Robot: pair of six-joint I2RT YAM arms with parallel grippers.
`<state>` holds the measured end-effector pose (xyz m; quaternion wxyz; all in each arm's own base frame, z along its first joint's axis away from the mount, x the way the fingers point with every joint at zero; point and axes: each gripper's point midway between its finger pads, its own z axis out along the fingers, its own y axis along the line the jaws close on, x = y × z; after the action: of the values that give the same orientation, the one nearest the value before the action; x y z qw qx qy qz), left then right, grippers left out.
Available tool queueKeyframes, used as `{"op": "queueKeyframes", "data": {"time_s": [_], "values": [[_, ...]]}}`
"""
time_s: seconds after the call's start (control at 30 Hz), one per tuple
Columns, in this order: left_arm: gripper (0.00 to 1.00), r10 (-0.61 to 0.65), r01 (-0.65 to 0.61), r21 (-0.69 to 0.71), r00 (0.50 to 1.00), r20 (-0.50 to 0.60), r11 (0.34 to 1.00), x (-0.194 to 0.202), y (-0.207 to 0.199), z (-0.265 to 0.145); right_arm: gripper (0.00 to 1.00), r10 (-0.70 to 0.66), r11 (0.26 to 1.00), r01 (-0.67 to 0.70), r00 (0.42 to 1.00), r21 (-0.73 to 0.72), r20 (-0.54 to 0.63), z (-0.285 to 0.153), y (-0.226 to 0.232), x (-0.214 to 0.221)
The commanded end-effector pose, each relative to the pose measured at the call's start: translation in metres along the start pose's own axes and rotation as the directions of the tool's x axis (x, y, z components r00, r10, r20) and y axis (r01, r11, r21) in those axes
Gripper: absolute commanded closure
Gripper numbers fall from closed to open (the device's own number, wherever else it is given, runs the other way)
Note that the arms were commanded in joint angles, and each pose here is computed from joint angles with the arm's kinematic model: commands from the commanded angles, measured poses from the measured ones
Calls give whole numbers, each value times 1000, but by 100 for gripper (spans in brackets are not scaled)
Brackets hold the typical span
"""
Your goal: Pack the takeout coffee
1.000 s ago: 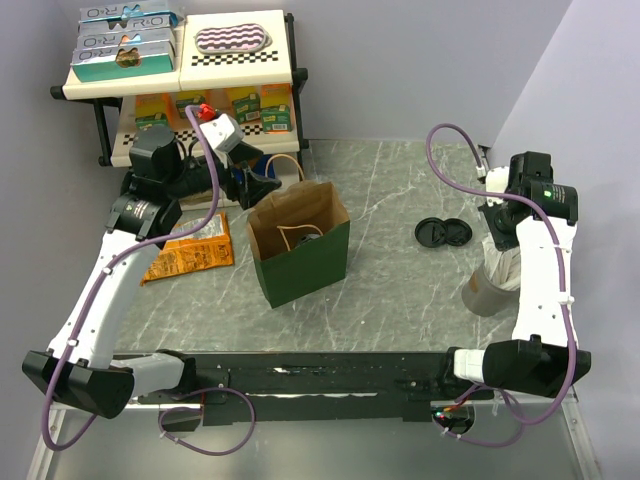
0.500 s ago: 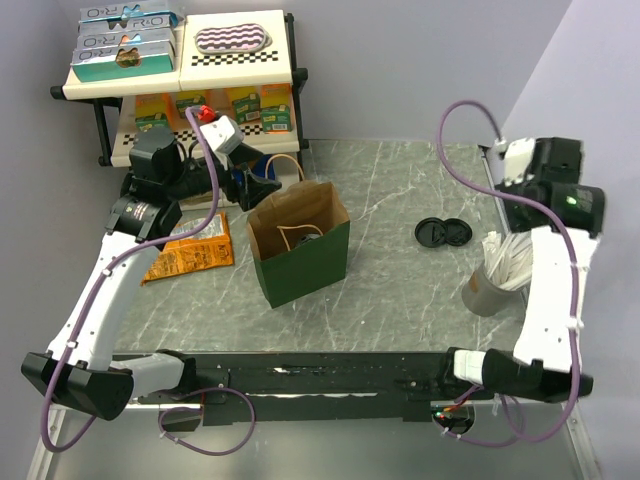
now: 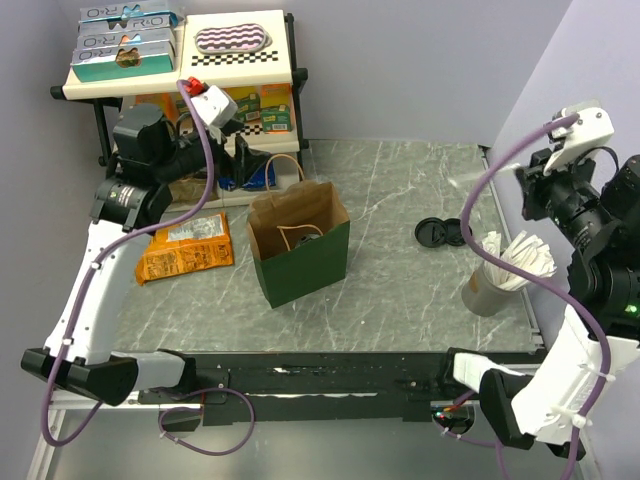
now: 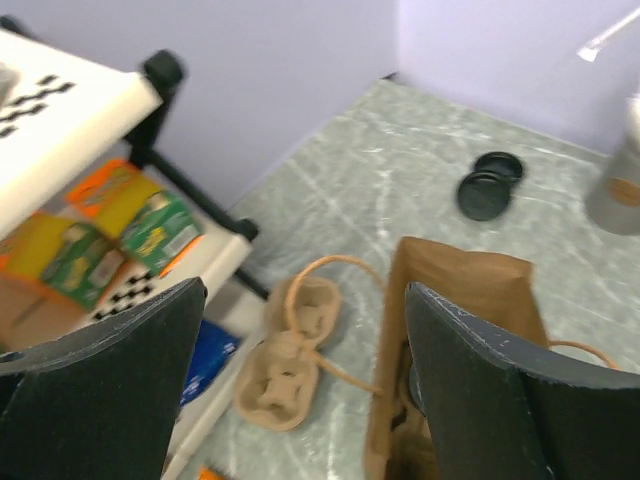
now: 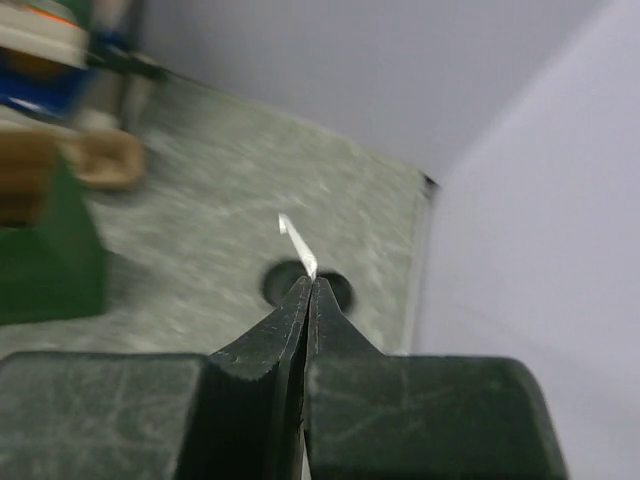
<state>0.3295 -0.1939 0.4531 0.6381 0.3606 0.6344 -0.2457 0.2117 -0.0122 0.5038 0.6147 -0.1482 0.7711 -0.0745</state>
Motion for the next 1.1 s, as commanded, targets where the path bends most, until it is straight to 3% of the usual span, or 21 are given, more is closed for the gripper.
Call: {"op": "queueKeyframes", "data": {"time_s": [0.0,0.13,0.37,0.57,0.97,1.0,1.07], "values": [[12,23,-34,-166,998,-65,986,2,26,-18,100,150,944,-83,970,-320,192,14,48,-53],[12,70,-99,-239,990,-126,966,11,38,-36,100,222,845,-70,948,-531,228,22,81,-78],[11,90,-161,-372,976,-200,914,25,70,-64,100,157,683,93,950,-724,269,33,154,-97],[11,86,-159,-404,978,-192,901,21,78,-74,100,66,601,186,958,-778,280,60,204,-89],[10,71,-146,-417,979,-191,897,34,76,-79,100,-66,404,177,984,-898,165,106,304,-40],[10,62,-139,-425,980,-191,895,35,77,-80,99,-84,399,177,984,-900,157,108,313,-36],[9,55,-134,-425,979,-194,895,37,77,-80,78,-130,363,179,982,-915,140,112,337,-24]]}}
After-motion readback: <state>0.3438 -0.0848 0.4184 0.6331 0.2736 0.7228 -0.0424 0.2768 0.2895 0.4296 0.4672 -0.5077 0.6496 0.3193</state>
